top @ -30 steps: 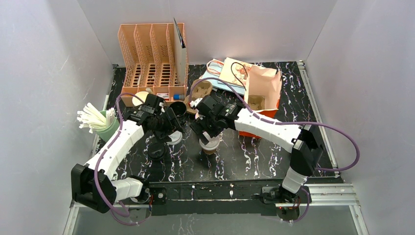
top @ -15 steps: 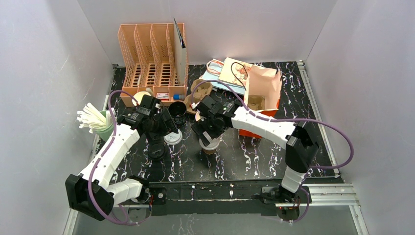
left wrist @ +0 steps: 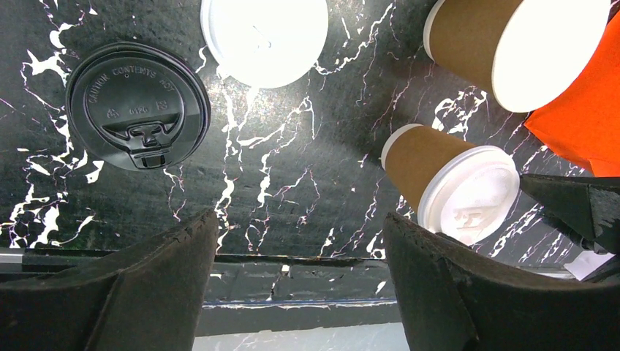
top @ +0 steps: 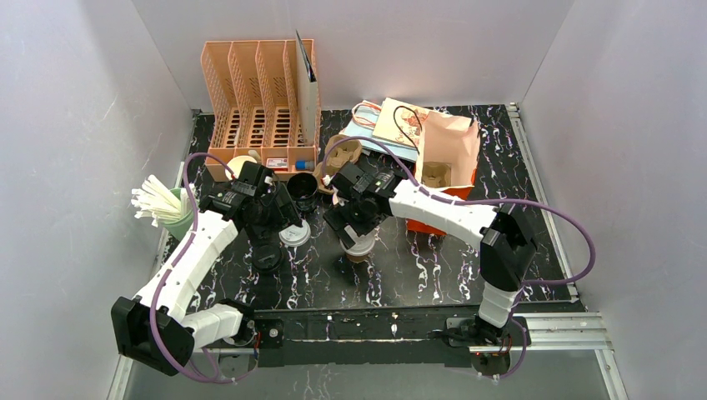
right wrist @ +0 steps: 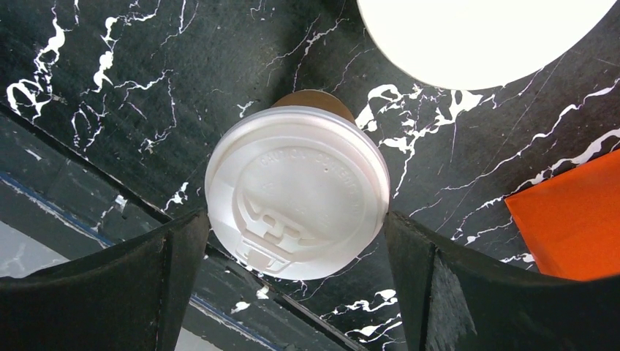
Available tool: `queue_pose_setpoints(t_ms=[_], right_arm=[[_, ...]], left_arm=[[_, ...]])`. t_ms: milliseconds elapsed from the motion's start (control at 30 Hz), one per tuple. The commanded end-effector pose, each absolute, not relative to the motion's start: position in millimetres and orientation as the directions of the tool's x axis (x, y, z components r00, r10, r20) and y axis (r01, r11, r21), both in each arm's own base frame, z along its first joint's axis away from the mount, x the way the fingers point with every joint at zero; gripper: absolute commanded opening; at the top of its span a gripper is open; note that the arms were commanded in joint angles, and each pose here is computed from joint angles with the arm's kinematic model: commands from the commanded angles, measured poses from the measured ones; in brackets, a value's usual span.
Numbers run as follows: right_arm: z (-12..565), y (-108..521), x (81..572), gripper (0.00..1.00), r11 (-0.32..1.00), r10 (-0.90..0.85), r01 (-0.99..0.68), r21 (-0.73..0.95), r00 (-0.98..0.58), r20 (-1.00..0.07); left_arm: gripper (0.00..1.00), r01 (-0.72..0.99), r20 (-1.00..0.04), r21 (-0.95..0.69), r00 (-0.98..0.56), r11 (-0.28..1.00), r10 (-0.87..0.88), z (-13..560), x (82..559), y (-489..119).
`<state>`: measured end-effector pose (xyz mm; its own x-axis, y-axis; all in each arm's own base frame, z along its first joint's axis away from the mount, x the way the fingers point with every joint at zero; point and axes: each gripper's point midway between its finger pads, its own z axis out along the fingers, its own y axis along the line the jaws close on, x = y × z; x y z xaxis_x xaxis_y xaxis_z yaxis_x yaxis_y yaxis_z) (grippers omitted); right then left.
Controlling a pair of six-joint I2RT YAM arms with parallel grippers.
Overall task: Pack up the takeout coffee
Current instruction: Pick up the coffee cup from the center of the board.
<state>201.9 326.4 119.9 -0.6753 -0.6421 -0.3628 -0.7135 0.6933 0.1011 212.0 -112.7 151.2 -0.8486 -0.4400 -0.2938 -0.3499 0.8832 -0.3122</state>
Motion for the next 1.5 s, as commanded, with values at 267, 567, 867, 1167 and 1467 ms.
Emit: queue_pose_setpoints(t_ms=[267, 567, 867, 1167, 1467], right_arm=[[132.4, 340.8, 202.0, 0.98, 0.662, -0.648, -0.74, 0.118, -0.644, -0.406], [121.6, 333.6, 206.6, 0.98, 0.66, -0.686, -0.751, 0.022, -0.615, -0.389], [122.9, 337.2, 206.7, 0.82, 0.646, -0.698, -0.763, 0.007, -0.595, -0.398], [200.2, 355.0, 215.7, 0.7, 0.618, -0.617, -0.785, 0.038, -0.515, -0.595], [343.8, 332.7, 243.4, 0.64, 0.698, -0.444, -0.713, -0.072, -0.351, -0.824]], left_arm=[[0.81, -0.347, -0.307, -0.299, -0.847, 0.889, -0.434, 156.7, 211.5, -108.1], [0.81, -0.344, -0.305, -0.294, -0.851, 0.892, -0.429, 157.5, 212.8, -108.4], [0.81, -0.34, -0.305, -0.287, -0.854, 0.896, -0.422, 160.4, 209.7, -106.7], [0.81, -0.278, -0.328, -0.331, -0.862, 0.902, -0.386, 174.6, 221.6, -117.0], [0.77, -0.16, -0.408, -0.463, -0.835, 0.872, -0.37, 209.3, 266.5, -147.9]])
